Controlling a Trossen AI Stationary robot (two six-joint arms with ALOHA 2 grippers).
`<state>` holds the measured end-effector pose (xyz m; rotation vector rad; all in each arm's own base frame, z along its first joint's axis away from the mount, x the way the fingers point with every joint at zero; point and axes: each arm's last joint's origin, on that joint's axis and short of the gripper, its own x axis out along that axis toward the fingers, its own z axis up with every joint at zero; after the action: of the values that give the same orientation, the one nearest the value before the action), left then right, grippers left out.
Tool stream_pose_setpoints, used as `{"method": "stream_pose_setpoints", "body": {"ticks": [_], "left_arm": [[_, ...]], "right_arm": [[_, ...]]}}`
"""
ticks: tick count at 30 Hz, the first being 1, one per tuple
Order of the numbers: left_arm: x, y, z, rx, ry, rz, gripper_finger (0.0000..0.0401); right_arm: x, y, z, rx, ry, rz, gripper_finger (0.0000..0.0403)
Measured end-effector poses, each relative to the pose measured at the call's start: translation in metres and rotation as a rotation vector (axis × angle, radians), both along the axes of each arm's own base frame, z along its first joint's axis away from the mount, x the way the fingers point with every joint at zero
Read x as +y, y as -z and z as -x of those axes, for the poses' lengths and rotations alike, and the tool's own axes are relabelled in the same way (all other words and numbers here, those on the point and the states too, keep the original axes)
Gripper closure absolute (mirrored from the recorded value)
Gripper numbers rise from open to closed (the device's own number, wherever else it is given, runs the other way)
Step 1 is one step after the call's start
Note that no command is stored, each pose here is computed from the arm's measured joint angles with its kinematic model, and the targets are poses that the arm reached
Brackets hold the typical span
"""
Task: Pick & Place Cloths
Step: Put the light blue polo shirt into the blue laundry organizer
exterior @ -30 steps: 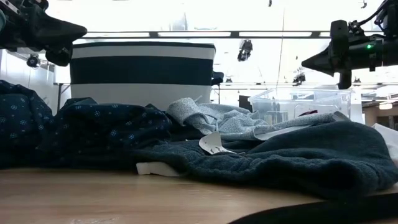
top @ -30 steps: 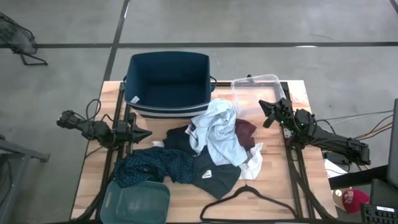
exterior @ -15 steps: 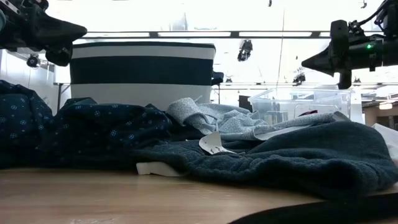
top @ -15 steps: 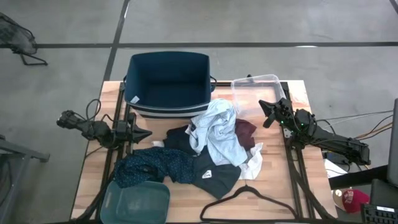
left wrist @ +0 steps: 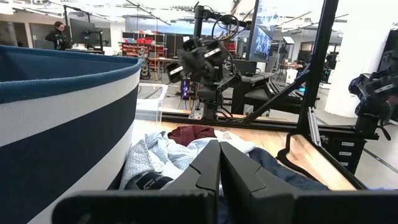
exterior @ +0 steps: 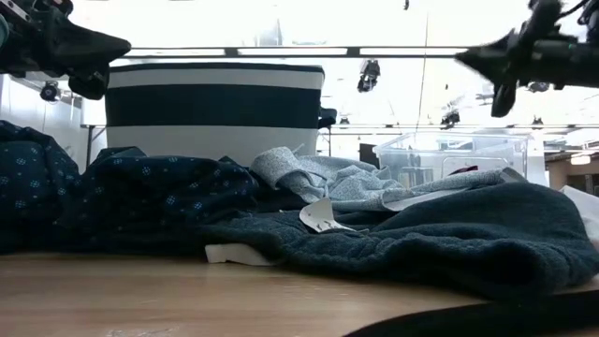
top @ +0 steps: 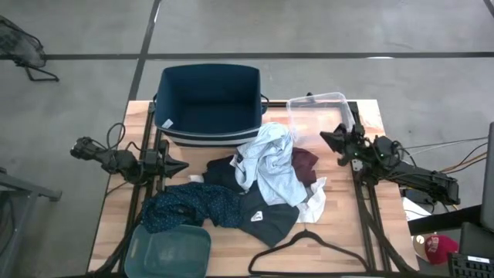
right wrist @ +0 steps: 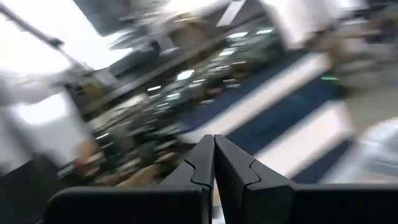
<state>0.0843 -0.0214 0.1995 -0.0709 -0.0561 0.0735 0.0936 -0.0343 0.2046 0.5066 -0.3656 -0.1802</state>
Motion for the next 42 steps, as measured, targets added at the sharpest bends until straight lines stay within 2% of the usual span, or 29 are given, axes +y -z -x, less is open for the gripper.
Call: {"method": "stream_pose_setpoints", "body": {"ticks": [3,7,14,16,23,26,31,35,39,42], "left_arm": [[0.000,0.000,0.000,0.000,0.000,0.000,0.0387],[0.000,0.000,0.000,0.000,0.000,0.000,0.0387],[0.000,0.000,0.000,0.000,0.000,0.000,0.0387],[0.000,0.000,0.000,0.000,0.001,0.000,0.0387],[0.000,0.000,0.000,0.000,0.001,0.000,0.0387],[0.000,0.000,0.000,0.000,0.001,0.000,0.0387],[0.000,0.000,0.000,0.000,0.001,0.000,0.0387],[0.000,0.000,0.000,0.000,0.001,0.000,0.0387],[0.000,0.000,0.000,0.000,0.001,0.000,0.0387],[0.000,0.000,0.000,0.000,0.001,0.000,0.0387]], "right_arm": [[0.004,-0.003,0.000,-0.020,-0.110,0.046,0.0394],[0.007,-0.001,-0.004,0.013,-0.160,0.073,0.0394],[0.020,0.006,-0.022,0.082,-0.311,0.021,0.0391],[0.025,0.005,-0.029,0.100,-0.311,0.010,0.0384],[0.044,-0.036,-0.063,0.164,-0.384,0.176,0.0346],[0.045,-0.055,-0.080,0.226,-0.354,0.182,0.0326],[0.042,-0.062,-0.112,0.563,-0.224,0.189,0.0285],[0.039,-0.068,-0.136,0.821,-0.129,0.243,0.0239],[0.040,-0.062,-0.158,1.059,-0.141,0.264,0.0190],[0.043,-0.050,-0.175,1.162,-0.163,0.282,0.0160]]}}
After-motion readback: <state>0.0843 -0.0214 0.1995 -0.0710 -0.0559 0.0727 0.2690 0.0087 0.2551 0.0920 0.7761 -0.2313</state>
